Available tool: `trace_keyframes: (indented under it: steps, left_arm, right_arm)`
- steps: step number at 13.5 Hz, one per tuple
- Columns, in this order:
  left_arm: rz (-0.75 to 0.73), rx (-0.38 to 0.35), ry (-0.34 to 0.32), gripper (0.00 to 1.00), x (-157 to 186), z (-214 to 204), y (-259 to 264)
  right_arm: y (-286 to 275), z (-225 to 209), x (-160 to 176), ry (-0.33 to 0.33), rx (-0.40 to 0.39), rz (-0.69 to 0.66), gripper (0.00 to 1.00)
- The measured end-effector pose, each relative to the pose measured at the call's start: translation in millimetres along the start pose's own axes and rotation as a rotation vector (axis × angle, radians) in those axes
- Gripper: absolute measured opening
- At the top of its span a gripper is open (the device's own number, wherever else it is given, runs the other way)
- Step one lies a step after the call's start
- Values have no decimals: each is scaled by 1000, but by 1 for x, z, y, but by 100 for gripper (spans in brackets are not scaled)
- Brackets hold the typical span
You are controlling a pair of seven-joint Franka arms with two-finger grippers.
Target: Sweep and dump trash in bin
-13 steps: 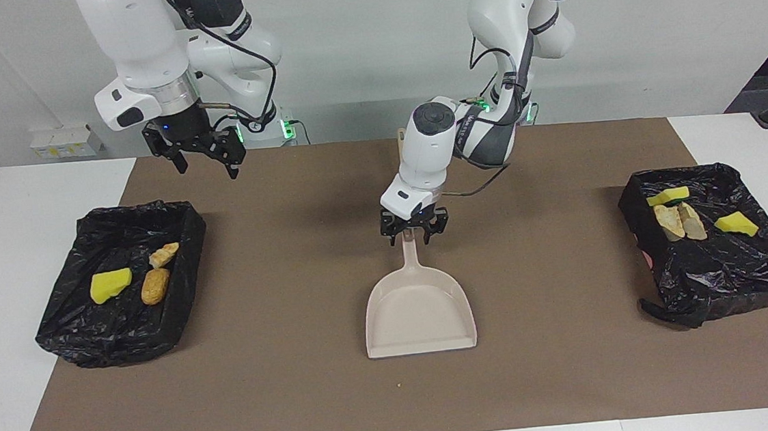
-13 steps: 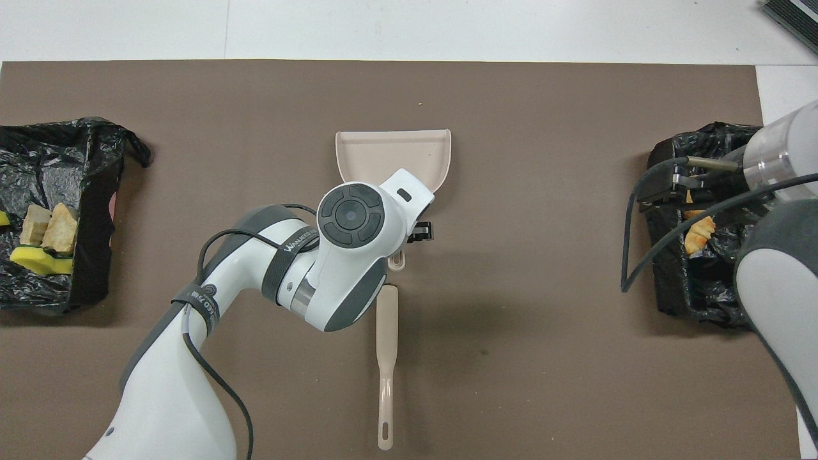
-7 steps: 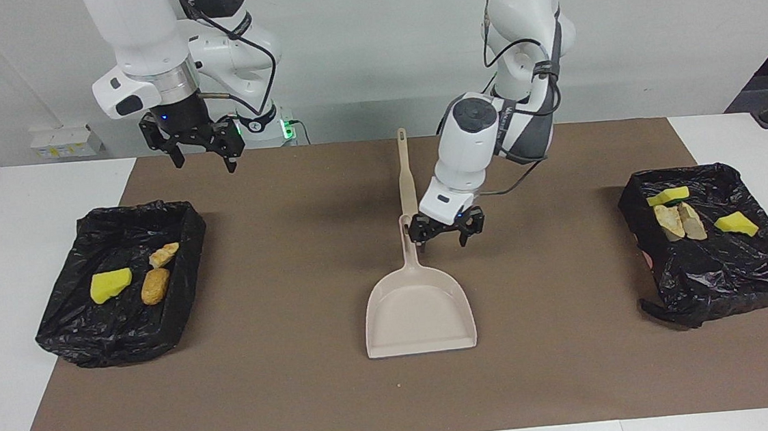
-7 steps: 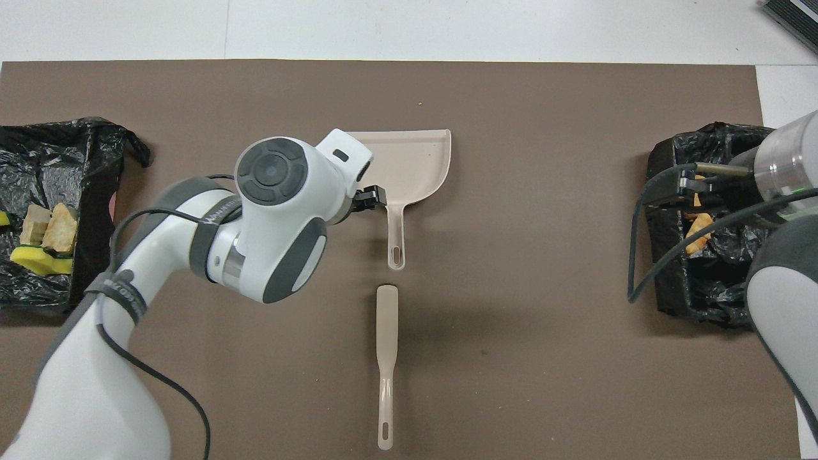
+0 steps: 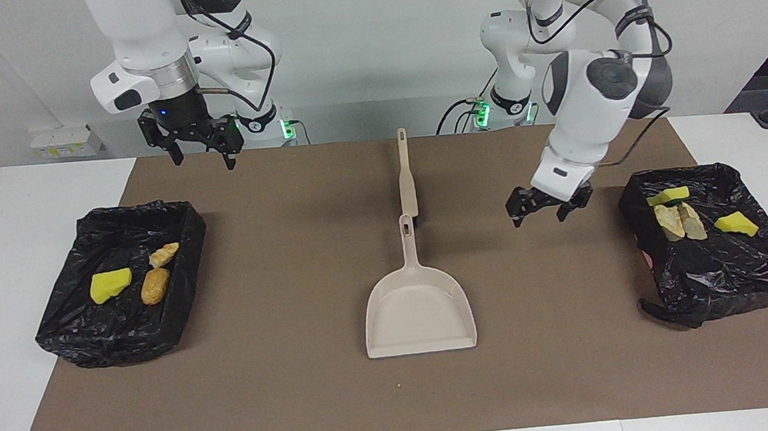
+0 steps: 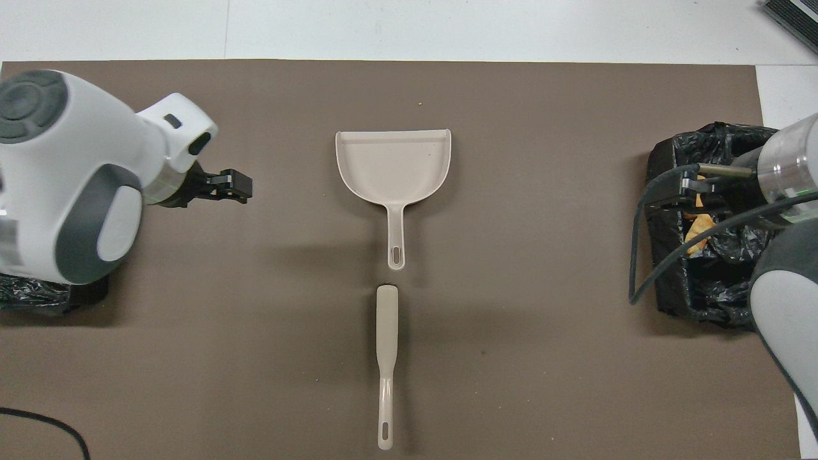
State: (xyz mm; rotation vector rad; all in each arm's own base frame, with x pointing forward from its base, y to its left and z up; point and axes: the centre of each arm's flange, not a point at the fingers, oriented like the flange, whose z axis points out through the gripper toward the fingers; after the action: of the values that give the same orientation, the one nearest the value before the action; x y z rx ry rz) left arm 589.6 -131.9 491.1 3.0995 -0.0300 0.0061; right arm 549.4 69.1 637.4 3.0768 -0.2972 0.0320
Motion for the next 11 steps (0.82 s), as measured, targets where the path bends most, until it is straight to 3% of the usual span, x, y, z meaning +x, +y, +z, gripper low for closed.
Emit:
trace_keyframes:
  steps: [5,11]
  left_arm:
    - [42,5,-63,100,-35,-63,-74]
    - [35,4,-3,100,-74,-139,-80]
  right_arm:
    - [-2,0,-1,-5,17,-1,100]
    - [-2,0,-1,-6,22,0,100]
